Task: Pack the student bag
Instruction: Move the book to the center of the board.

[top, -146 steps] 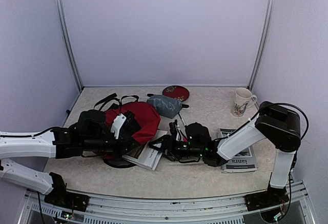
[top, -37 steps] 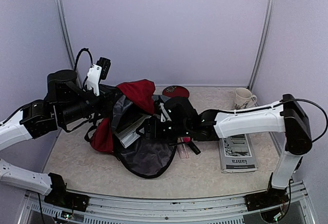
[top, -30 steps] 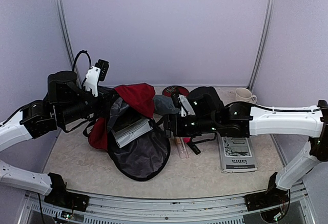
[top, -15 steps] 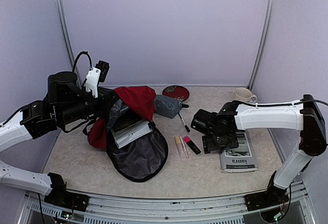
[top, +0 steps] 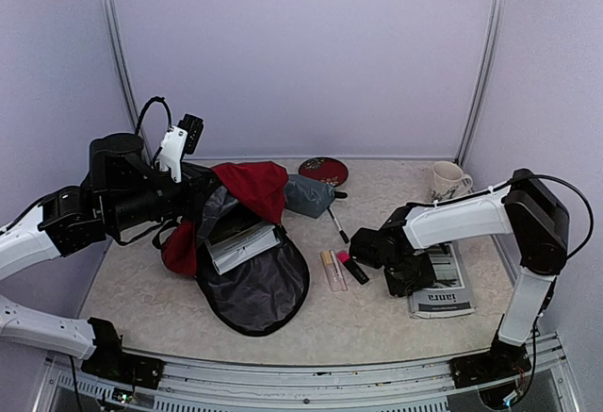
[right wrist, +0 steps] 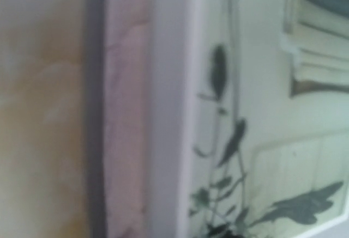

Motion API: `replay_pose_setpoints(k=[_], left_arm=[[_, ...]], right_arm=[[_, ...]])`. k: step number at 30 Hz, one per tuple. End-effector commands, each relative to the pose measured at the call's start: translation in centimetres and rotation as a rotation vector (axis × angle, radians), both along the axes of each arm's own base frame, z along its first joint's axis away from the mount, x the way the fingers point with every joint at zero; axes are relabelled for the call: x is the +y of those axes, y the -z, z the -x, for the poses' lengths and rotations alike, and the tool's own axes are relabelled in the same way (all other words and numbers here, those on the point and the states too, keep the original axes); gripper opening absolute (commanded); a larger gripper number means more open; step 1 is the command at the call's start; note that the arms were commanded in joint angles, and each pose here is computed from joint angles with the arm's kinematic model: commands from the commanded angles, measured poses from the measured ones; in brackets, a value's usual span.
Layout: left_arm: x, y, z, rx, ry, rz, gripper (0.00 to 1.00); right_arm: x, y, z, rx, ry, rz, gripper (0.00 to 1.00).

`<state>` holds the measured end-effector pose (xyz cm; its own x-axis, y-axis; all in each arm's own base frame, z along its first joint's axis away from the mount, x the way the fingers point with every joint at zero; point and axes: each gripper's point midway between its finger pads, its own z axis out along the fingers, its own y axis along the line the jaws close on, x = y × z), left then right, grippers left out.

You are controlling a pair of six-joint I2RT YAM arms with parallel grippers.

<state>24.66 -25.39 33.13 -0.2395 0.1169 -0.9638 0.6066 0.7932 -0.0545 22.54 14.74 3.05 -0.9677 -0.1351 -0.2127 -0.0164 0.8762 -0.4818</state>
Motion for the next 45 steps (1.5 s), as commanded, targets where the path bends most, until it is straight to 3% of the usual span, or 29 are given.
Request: replay_pose_setpoints(k=[1,4,12,19,26,30,33,36,39,45], left_arm=[[0.0,-0.7,-0.3,-0.030,0.002,0.019,0.00],[-0.1,-0.8,-0.2,-0.035,0.006,0.023,0.00],[0.1,-0.6,-0.2,-0.038,0.002,0.013,0.00],[0.2,0.0,-0.1,-0.028,0.002,0.008,0.00],[-0.5,0.8,0.1,-0.006,0.028,0.014,0.00],[-1.4,1.7,0.4,0.022,0.058,0.012,0.00],[-2.1,2.5,0.7,0.038,0.079,0.000,0.00],[-2.8,3.0,1.0,0.052,0.095,-0.004,0.00],[-4.1,4.0,1.7,0.071,0.133,-0.005,0.00],[-7.9,8.5,3.6,0.175,0.252,-0.009,0.00]], right_arm=[[0.3,0.3,0.1,0.028,-0.013,0.014,0.28],[2.1,0.4,0.1,0.036,-0.076,-0.020,0.06],[11.1,1.7,2.3,0.107,-0.394,-0.049,0.02],[16.0,1.2,4.1,0.140,-0.483,-0.155,0.29],[23.0,-8.3,5.5,0.025,-0.625,-0.683,0.81],[18.7,-10.5,2.9,-0.047,-0.474,-0.879,0.86],[12.6,-9.0,0.1,-0.092,-0.282,-0.922,0.89],[7.6,-7.4,-1.8,-0.142,-0.154,-0.923,0.99],[3.4,-5.5,-2.9,-0.166,-0.049,-0.885,1.00],[2.6,-1.7,-1.7,-0.085,-0.014,-0.978,0.98]])
